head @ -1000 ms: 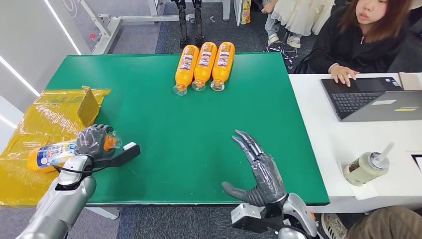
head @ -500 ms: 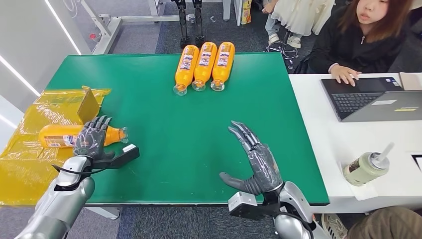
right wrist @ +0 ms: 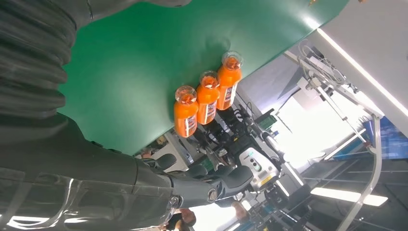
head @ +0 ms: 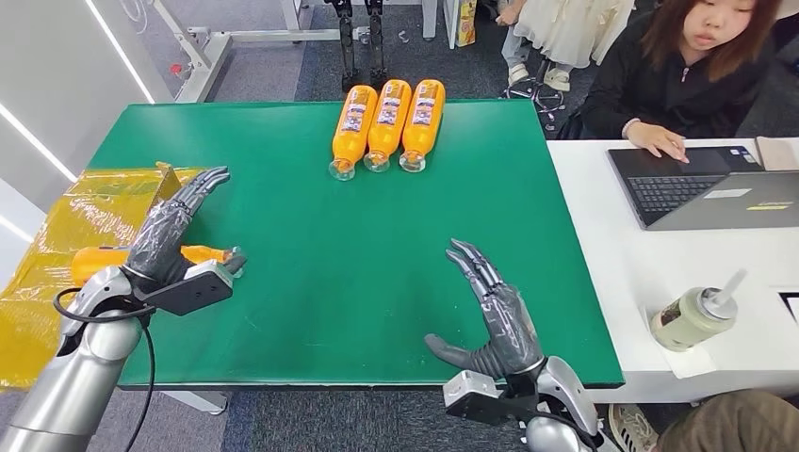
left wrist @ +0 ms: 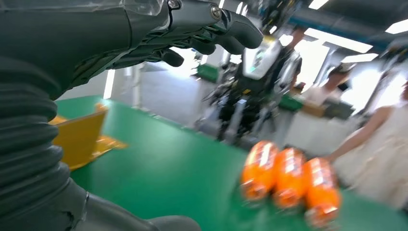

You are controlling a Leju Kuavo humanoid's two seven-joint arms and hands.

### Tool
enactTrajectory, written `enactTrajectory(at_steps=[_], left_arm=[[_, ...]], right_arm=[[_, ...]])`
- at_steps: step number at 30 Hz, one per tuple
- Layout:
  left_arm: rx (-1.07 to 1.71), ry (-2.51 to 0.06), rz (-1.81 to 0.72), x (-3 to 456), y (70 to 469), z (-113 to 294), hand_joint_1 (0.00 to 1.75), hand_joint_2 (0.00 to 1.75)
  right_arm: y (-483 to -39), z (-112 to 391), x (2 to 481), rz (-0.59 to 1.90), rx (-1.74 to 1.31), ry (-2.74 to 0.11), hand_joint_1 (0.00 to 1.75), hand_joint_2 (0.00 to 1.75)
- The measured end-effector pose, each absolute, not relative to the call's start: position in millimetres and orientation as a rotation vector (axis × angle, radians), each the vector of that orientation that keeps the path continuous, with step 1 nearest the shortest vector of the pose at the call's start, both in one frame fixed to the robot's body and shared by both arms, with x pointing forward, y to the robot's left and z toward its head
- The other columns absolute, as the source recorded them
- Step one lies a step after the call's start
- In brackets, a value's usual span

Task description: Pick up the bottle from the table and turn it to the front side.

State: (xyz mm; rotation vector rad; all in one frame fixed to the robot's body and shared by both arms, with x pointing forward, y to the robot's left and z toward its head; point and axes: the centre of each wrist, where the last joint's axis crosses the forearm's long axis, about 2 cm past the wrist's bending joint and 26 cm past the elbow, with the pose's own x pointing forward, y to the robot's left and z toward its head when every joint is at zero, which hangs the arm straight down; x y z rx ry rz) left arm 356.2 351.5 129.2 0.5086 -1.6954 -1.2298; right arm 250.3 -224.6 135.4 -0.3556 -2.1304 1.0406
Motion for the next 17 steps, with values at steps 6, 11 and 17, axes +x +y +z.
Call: enactTrajectory(at_steps=[6, 11, 17], left_arm=[[0.306, -1.959, -1.060, 357, 284, 132, 0.00, 1.75], [0.124, -2.103, -0.874, 347, 226, 126, 0.00, 1.75], [-0.193, -2.178, -0.479, 313, 149, 113, 0.00, 1.75]], right_arm=[[-230, 129, 231, 1.032, -0.364, -2.125, 0.00, 1.75], [-233, 128, 221, 1.000, -0.382, -2.186, 0.00, 1.75], [-217, 135, 220, 0.788, -0.459, -2.372, 0.00, 1.75]])
